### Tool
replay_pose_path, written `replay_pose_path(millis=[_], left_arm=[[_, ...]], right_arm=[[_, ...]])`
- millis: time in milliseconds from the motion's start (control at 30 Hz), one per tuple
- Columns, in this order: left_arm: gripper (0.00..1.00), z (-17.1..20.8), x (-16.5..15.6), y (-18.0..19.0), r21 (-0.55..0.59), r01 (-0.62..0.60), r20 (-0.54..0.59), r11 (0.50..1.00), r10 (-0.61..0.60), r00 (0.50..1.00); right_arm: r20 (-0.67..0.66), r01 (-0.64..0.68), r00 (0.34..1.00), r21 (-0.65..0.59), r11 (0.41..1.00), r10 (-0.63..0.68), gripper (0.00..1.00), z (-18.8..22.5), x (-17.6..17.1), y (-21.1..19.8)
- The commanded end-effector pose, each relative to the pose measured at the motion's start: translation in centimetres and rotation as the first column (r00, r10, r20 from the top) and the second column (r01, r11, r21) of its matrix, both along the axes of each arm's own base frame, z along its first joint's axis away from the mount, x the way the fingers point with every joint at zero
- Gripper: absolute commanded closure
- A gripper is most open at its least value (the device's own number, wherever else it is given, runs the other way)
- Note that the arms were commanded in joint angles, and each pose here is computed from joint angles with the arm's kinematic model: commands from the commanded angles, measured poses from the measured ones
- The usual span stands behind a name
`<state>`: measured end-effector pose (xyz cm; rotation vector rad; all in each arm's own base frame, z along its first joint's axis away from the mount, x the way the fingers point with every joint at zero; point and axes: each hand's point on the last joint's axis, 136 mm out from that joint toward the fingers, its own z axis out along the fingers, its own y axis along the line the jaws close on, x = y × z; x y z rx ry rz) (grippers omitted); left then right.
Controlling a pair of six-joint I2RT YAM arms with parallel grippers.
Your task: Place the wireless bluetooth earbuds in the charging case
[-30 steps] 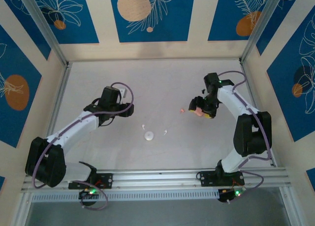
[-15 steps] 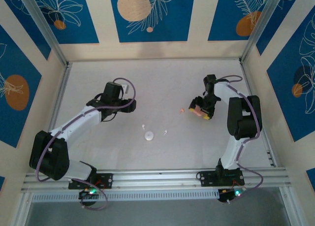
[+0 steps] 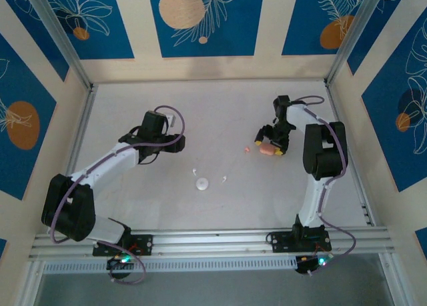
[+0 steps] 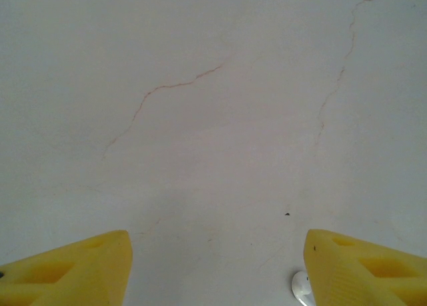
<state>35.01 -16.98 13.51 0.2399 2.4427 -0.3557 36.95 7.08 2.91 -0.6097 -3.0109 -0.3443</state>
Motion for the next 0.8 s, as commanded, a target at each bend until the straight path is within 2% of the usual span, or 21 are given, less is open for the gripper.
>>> replay_pose_path(millis=[0,300,633,767], left_arm=[[0.32,1.1,0.9,-0.6,-0.017,-0.006,0.028,1.0,0.007,1.0],[0.32,1.2,1.0,-0.7,-0.026,-0.01,0.028,1.0,0.01,1.0],[0.32,1.1,0.9,-0.7,-0.036,-0.015,0.023,0.999,0.016,1.0],[0.32,1.2,1.0,-0.7,-0.035,-0.017,0.026,0.999,0.018,1.0]], right_arm=[[-0.037,-0.047,0.998,-0.03,0.998,0.045,0.21,-0.2,-0.2,-0.1],[-0.115,-0.204,0.975,-0.113,0.972,0.191,0.21,-1.2,-1.4,0.3],[-0.128,-0.308,0.948,-0.151,0.939,0.291,0.24,-1.8,-0.9,0.8],[-0.122,-0.319,0.945,-0.16,0.934,0.302,0.31,-1.9,-0.5,0.7]])
